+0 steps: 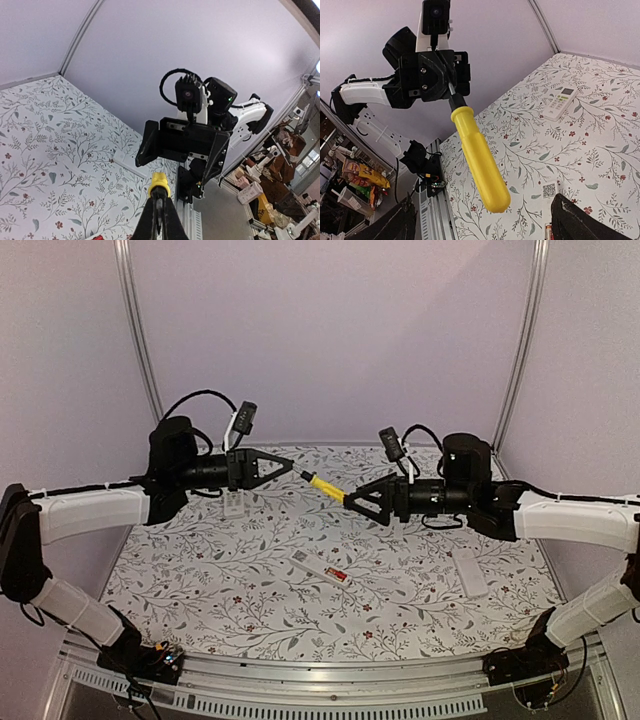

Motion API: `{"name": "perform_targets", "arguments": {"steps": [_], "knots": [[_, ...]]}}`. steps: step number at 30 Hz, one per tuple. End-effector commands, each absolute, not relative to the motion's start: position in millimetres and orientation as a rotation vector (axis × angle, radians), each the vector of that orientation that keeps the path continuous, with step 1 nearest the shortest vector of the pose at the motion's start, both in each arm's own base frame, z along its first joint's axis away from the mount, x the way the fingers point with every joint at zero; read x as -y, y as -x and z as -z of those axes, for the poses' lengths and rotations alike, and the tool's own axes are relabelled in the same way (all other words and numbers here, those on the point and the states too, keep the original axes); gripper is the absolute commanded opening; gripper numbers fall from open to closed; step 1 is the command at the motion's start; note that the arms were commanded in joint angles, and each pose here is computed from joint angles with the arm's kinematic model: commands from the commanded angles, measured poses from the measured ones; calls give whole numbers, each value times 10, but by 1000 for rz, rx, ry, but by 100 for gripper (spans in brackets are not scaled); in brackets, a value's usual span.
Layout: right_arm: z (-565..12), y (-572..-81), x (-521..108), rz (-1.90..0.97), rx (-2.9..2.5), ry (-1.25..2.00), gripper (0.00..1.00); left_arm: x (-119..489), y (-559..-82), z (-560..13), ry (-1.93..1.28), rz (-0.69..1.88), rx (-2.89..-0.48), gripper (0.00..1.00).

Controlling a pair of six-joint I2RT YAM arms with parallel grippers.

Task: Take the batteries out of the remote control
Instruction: Pass from the right arm to the left, then pass from the left arm to the right

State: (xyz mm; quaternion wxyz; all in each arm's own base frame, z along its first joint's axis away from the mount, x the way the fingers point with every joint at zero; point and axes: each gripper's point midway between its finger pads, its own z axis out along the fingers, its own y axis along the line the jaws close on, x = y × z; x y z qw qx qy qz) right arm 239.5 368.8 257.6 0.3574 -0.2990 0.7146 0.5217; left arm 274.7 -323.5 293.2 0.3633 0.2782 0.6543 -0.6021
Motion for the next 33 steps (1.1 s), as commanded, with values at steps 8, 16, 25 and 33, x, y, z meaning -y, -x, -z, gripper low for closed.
{"name": "perform_targets", "arguments": {"steps": [8,16,25,33], "knots": [[-3326,-2422,-3716,-1573,-1519,619,84,3085,-2795,-3614,-487,1627,-1418,0],[-3337,-2427,-3859,-1587,-1500,666,71,3203,-2611,-3633,-583,1687,-1396,0],[-3498,-2489,-3944,-1585,-1448,689,55,3310,-2517,-3600,-659,1724,-1393,0],[-3425,-2480,-4026,-1620,-1460,722,45,3310,-2542,-3599,-652,1706,-1382,0]]}}
